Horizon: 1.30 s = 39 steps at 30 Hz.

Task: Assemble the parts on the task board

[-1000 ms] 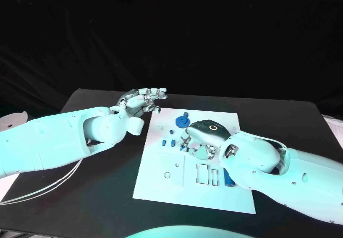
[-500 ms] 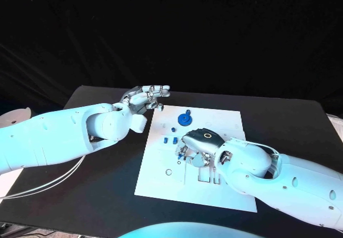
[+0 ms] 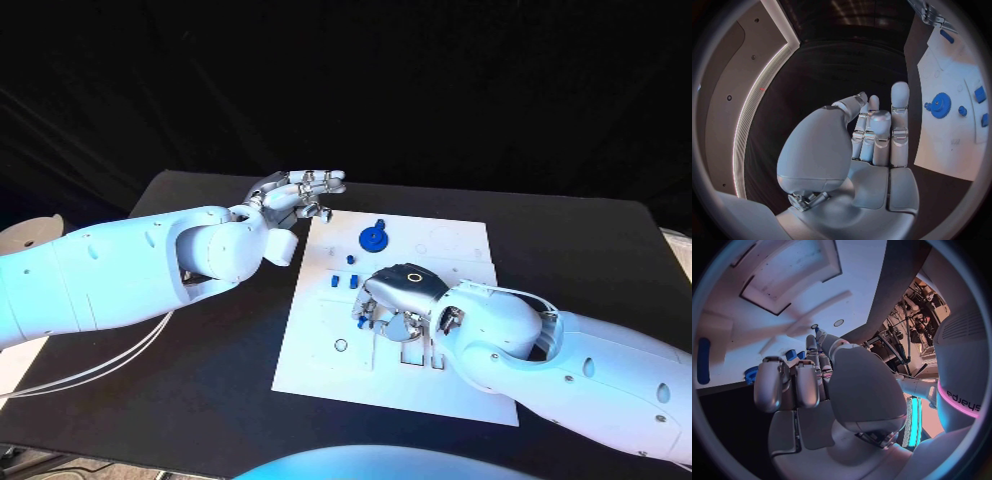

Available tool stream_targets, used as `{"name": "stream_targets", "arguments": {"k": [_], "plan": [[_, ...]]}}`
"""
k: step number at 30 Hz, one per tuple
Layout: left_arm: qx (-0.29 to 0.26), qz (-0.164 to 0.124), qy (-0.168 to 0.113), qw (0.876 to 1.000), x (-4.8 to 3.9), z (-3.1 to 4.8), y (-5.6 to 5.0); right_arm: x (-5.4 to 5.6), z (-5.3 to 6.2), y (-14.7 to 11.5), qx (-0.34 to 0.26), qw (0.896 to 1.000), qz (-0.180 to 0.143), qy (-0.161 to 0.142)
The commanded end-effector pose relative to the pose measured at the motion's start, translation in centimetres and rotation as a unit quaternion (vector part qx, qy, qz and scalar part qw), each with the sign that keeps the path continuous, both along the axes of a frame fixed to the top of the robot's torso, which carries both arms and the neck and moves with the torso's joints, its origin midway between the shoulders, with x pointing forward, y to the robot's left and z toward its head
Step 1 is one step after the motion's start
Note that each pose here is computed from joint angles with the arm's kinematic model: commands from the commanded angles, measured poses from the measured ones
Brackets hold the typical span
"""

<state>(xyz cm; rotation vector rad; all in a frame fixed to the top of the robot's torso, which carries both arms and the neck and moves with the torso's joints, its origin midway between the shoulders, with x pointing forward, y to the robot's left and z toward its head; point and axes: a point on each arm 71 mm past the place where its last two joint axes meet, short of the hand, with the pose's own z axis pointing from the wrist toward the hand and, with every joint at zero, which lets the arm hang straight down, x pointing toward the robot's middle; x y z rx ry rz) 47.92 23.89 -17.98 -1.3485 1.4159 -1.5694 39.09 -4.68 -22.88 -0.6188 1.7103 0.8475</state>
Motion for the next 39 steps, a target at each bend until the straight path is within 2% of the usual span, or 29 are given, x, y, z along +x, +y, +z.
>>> {"name": "stream_targets", "arguments": {"k": [1, 16, 27, 39], "plan": [[-0.004, -0.012, -0.004, 1.000, -0.03, 0.12, -0.3, 0.0, -0.3, 0.0, -0.015, 1.000, 0.006, 0.002], [-0.003, -0.012, -0.002, 1.000, 0.01, 0.07, -0.1, 0.2, -0.4, -0.4, -0.023, 1.000, -0.003, -0.007], [-0.004, -0.014, -0.002, 1.000, 0.02, 0.06, -0.2, -0.1, -0.6, 0.6, -0.036, 0.999, 0.004, 0.001], [-0.005, -0.019, 0.001, 1.000, -0.05, 0.05, -0.3, 0.1, -1.2, 0.6, -0.058, 0.998, -0.009, 0.010]]}}
